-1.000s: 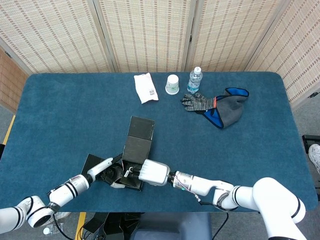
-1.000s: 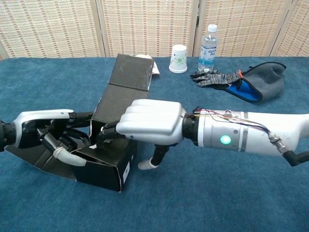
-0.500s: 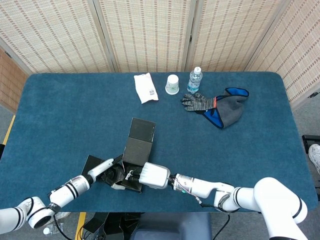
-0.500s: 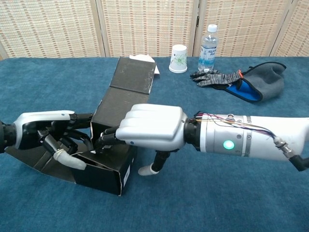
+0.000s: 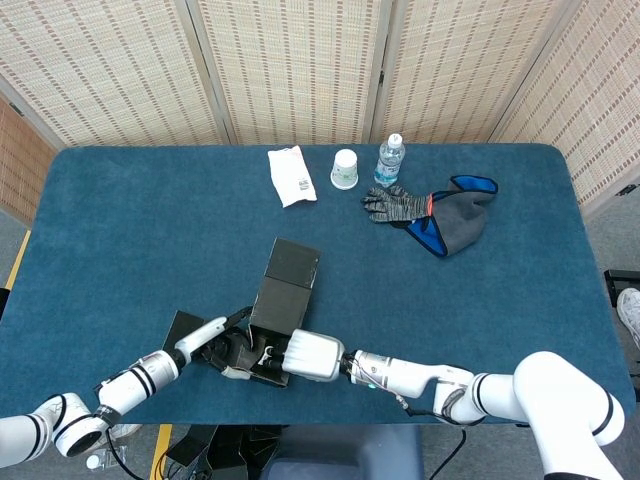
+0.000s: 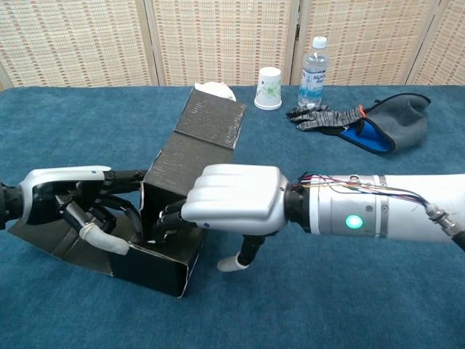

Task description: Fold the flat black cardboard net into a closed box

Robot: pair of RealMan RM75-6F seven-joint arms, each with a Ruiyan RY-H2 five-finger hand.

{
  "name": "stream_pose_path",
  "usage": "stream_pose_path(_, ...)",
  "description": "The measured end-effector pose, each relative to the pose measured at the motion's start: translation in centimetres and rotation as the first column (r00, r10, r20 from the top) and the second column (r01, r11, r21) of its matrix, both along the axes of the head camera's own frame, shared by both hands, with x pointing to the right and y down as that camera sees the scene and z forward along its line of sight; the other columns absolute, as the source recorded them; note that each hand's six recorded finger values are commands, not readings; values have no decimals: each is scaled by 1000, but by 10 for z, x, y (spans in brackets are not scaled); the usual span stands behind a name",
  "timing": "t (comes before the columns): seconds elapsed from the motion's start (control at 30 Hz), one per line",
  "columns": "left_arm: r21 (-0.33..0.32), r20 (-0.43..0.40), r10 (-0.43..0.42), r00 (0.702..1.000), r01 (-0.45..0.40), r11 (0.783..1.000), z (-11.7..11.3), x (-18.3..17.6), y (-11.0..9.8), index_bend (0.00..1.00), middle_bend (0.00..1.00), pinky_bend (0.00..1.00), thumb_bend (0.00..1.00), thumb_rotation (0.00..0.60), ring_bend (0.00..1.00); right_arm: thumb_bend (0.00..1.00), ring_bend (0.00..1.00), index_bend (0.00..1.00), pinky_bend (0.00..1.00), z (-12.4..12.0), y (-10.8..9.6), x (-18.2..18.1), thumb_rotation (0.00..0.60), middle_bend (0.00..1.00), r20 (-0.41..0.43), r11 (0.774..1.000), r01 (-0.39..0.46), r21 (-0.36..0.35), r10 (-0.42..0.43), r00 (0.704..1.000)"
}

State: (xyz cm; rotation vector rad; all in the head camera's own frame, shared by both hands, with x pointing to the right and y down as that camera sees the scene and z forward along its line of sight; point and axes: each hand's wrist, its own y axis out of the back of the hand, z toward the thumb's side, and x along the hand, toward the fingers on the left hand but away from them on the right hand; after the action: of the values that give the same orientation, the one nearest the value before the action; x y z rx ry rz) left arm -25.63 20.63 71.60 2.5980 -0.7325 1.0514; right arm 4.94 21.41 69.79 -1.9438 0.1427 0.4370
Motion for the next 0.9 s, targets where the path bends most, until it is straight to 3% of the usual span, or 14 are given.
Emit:
stream_pose_path(0.47,-2,-10,-25,1000,25,1000,-2,-2,-3,0,0,711,113,600,370,387,798,625,1000,-2,-10,-5,600,578,14,999,-40,-5,40,999)
stream_pose_path(0.9,28,-12,-36,999,36,999,-4,1,-7,0,0,711,113,600,368,401,821,779,1000,-6,-29,-1,600,724,23,996,-83,22,82,996)
